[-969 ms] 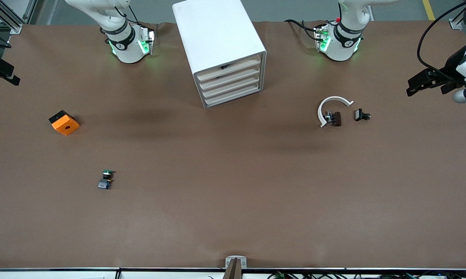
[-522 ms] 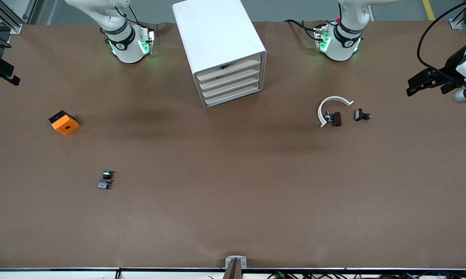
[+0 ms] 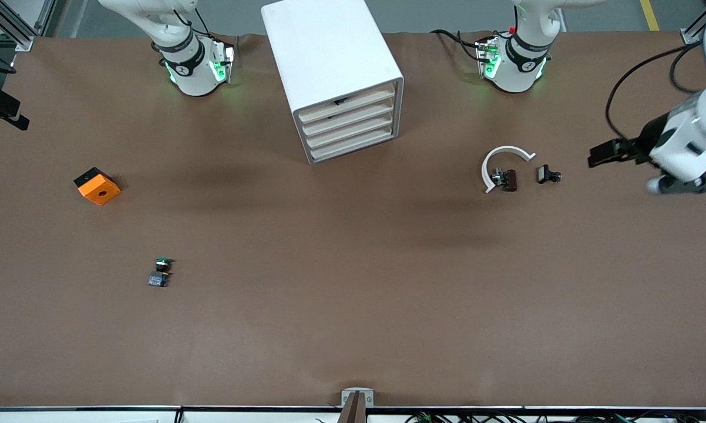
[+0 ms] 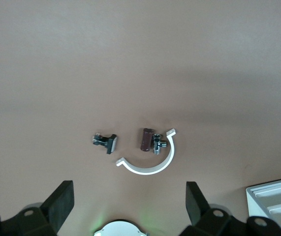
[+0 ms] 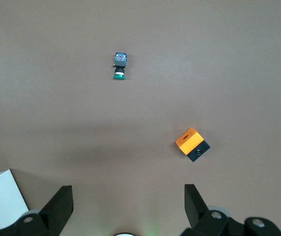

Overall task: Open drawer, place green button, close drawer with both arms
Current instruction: 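Reach the left gripper to the drawer handle while the right gripper reaches the button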

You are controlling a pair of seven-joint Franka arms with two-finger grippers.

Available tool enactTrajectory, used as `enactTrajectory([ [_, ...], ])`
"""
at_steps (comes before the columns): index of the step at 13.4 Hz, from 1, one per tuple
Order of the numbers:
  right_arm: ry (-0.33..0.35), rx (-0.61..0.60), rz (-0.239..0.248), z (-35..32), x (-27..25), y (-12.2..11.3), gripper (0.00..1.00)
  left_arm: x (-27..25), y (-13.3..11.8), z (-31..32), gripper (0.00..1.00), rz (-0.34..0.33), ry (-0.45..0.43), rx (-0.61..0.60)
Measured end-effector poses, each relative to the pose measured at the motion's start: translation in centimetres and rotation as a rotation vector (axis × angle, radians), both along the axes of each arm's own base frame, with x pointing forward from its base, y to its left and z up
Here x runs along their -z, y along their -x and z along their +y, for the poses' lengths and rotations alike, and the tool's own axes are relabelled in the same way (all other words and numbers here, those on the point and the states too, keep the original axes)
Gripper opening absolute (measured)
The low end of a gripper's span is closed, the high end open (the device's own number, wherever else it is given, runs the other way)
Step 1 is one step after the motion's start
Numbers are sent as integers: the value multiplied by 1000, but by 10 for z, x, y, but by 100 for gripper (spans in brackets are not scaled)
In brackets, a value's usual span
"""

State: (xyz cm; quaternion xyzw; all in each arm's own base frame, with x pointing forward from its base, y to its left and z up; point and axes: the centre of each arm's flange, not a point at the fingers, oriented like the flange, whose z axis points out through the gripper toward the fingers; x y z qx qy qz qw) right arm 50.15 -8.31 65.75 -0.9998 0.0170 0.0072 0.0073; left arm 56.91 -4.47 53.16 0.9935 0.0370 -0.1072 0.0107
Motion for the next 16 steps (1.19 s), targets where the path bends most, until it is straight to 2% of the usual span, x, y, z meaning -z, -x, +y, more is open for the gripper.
enactTrajectory([
  [2,1,14,0,-8,4,-3,100,35,-22,-36,100,49,-27,-61],
  [5,0,17,26,-11,26,-19,100,97,-40,-97,100,114,-99,-200],
  [8,3,18,53,-14,46,-37,100,148,-37,-151,100,164,-183,-330],
  [10,23,18,58,-17,49,-42,100,179,-28,-186,100,224,-219,-449],
  [13,24,19,105,-20,75,-55,100,220,-15,-221,100,375,-205,-645],
  [14,23,20,122,-21,87,-61,100,235,-12,-230,100,452,-189,-726],
  [16,25,24,119,-24,101,-70,100,268,-7,-245,100,606,-169,-864],
])
